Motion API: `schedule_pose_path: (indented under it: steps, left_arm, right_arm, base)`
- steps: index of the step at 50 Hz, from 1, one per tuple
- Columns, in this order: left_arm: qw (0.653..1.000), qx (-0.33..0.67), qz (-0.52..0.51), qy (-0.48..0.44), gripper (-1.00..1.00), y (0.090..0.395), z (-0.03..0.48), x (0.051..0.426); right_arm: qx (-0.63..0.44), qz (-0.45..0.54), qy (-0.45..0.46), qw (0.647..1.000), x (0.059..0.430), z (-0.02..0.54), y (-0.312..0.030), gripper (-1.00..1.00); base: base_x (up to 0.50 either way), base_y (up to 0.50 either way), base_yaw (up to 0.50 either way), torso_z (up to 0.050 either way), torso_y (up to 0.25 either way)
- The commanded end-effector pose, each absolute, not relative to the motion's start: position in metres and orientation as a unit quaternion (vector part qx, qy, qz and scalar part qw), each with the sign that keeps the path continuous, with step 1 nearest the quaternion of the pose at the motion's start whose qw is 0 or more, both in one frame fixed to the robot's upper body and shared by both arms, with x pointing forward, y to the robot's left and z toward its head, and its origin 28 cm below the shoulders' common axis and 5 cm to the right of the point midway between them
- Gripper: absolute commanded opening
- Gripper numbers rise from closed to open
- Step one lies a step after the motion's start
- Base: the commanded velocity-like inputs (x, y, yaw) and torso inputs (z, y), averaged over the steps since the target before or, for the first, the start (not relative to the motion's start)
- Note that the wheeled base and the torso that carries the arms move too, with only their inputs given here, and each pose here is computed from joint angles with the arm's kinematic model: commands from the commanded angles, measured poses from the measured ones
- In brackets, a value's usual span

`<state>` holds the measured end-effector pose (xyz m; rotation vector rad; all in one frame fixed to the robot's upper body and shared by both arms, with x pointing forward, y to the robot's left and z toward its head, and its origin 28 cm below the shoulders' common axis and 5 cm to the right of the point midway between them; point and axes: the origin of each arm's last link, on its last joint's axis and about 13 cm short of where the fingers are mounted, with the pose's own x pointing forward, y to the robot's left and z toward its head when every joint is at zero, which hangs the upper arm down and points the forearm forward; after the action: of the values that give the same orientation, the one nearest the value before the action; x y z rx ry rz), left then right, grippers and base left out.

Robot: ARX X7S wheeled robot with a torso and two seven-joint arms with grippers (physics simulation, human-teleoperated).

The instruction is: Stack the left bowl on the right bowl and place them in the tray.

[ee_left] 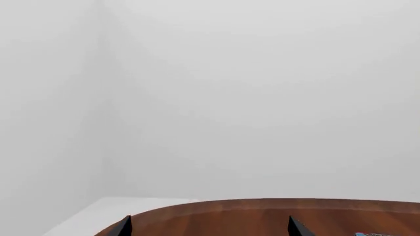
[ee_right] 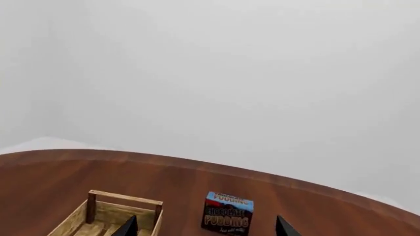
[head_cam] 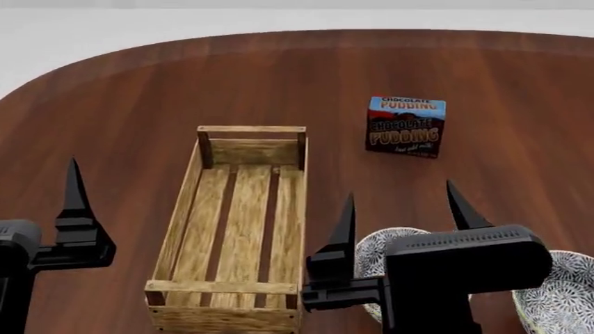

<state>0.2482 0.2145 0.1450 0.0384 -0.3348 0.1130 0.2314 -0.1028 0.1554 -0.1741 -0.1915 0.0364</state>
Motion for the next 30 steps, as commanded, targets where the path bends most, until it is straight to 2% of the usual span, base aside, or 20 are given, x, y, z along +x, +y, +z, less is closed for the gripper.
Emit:
schedule_pose_path:
  steps: [1, 7, 15, 23, 30]
  left_arm:
    - [0.984, 0.021, 0.057, -0.169, 1.0, 0.2144, 0.1452, 0.2477]
    - [0.983, 0.021, 0.058, -0.17, 1.0, 0.2148, 0.1454, 0.2479]
    - [0.983, 0.024, 0.057, -0.171, 1.0, 0.2144, 0.1448, 0.2478]
    - [0.987, 0.01, 0.05, -0.155, 1.0, 0.2153, 0.1453, 0.2483]
    - [0.983, 0.001, 0.047, -0.177, 1.0, 0.2171, 0.1476, 0.245]
  right_arm:
    - [-0.09, 0.014, -0.079, 0.993, 0.2335, 0.1542, -0.1031, 1.0]
    - [-0.096, 0.003, -0.077, 0.992, 0.2343, 0.1526, -0.104, 1.0]
    - [-0.095, -0.006, -0.083, 0.992, 0.234, 0.1524, -0.1041, 1.0]
    - [-0.091, -0.003, -0.085, 0.992, 0.2339, 0.1522, -0.1042, 1.0]
    - [-0.09, 0.006, -0.078, 0.993, 0.2353, 0.1515, -0.1031, 1.0]
  base:
    - [0.5, 0.0, 0.0, 0.0, 0.0]
    - [0.46, 0.0, 0.0, 0.0, 0.002]
    - [-0.01, 0.0, -0.03, 0.0, 0.0]
    - [-0.13, 0.0, -0.5, 0.0, 0.0]
    - [-0.12, 0.01, -0.5, 0.0, 0.0]
